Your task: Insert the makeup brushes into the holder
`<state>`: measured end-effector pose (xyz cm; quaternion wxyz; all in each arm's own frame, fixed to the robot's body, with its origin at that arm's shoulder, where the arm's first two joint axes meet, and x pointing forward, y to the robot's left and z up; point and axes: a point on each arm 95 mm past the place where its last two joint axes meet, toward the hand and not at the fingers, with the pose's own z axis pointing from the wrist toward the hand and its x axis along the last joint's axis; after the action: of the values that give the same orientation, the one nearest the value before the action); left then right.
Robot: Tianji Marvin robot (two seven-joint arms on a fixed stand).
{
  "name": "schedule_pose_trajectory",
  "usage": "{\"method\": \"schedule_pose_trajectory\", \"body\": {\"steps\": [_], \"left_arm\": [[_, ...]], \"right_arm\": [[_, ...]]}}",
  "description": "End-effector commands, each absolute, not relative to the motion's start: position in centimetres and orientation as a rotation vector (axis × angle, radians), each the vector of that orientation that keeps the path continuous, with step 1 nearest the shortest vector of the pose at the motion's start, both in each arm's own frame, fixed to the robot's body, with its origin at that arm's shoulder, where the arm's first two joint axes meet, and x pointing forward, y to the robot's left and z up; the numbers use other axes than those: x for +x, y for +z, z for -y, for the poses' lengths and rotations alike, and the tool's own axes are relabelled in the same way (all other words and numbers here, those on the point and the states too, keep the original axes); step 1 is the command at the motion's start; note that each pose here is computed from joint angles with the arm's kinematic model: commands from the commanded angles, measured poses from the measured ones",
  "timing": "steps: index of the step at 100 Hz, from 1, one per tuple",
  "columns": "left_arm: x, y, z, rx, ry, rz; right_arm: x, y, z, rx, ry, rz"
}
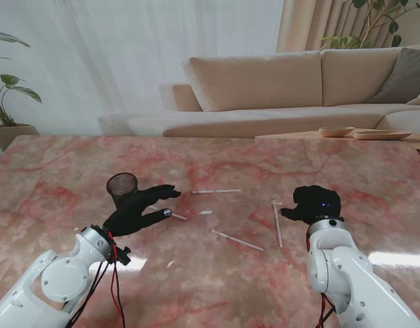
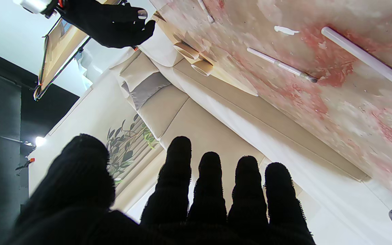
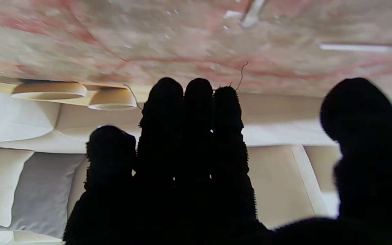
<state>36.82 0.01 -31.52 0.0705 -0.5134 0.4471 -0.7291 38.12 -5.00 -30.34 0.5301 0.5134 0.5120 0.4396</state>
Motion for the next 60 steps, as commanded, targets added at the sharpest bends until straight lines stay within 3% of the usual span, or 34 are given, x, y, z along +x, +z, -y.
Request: {"method": "schedule_pose_trajectory", "body": {"steps": [1,31,60], "left_arm": [[36.7,-31.9,-0.3,-1.557,-2.183,-1.347],[36.7,-32.3,-1.1,-1.577,-2.152,-1.337],[36.7,-32.5,-1.8,-1.587,-2.133,-1.323]], "right_arm": [[38.8,-30.6,5.1,1.249,1.014,-1.241],[42.0,-32.3,4.1,1.324,0.864,-1.327],[42.9,-35.2,3.1,1.410,0.755,-1.381]]}}
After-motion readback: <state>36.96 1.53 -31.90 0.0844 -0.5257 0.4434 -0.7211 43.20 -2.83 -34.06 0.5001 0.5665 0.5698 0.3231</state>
